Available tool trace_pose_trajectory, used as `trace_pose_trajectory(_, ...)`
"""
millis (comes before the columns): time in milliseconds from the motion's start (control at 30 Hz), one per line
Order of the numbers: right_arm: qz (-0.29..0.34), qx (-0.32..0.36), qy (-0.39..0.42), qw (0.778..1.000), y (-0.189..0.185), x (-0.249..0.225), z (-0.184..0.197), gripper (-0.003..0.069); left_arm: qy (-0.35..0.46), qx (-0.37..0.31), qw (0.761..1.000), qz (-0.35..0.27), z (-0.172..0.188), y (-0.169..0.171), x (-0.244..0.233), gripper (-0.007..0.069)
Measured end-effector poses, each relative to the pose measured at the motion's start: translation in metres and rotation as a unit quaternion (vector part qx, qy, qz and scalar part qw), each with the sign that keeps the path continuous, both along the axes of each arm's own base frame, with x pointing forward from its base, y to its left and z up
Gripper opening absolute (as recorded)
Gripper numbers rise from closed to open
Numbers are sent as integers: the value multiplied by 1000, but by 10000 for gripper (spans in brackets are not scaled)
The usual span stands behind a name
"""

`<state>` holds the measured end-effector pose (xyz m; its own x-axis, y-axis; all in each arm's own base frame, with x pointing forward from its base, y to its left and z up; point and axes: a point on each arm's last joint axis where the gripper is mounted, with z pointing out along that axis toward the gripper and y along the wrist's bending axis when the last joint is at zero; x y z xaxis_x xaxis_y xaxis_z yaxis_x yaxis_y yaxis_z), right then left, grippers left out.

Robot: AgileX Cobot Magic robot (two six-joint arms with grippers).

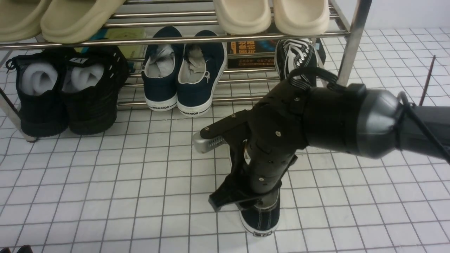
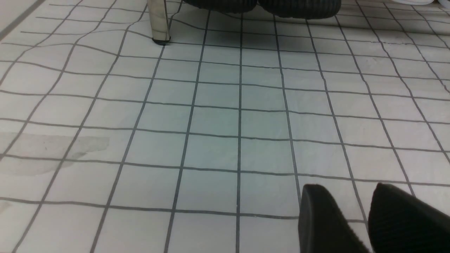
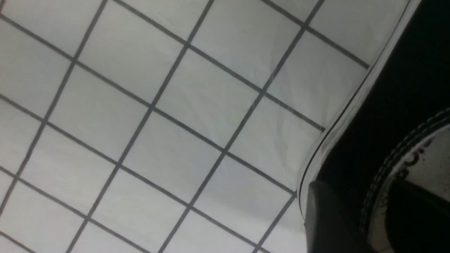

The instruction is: Take the shoes off the shelf with your hand from the white checkered tablecloth.

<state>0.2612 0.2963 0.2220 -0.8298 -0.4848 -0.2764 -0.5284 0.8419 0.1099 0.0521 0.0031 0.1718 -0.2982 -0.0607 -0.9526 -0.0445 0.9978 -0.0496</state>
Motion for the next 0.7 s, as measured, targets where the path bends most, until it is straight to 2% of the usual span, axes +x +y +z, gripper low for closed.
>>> trace_pose_trajectory(100,19,-9,-4,1000,1,2,11,295,0,0,1000,0,0,0,0,239)
trace_pose_trajectory(167,34,-15,-8,999,1,5,25,265,0,0,1000,0,0,0,0,239)
trace_pose_trajectory(267,36,-14,-19,999,-4,18,50,147,0,0,1000,0,0,0,0,239)
trace_pose_trajectory(300,37,-13,-21,999,-4,18,51,139,0,0,1000,0,0,0,0,239)
trace_pose_trajectory(367,25,-11,-40,999,-14,33,67,41,0,0,1000,0,0,0,0,239)
trace_pose_trajectory(433,5,-14,-64,998,-27,50,77,-11,0,0,1000,0,0,0,0,239)
trace_pose_trajectory(700,-65,-11,-110,992,-75,94,82,1,0,0,1000,0,0,0,0,239)
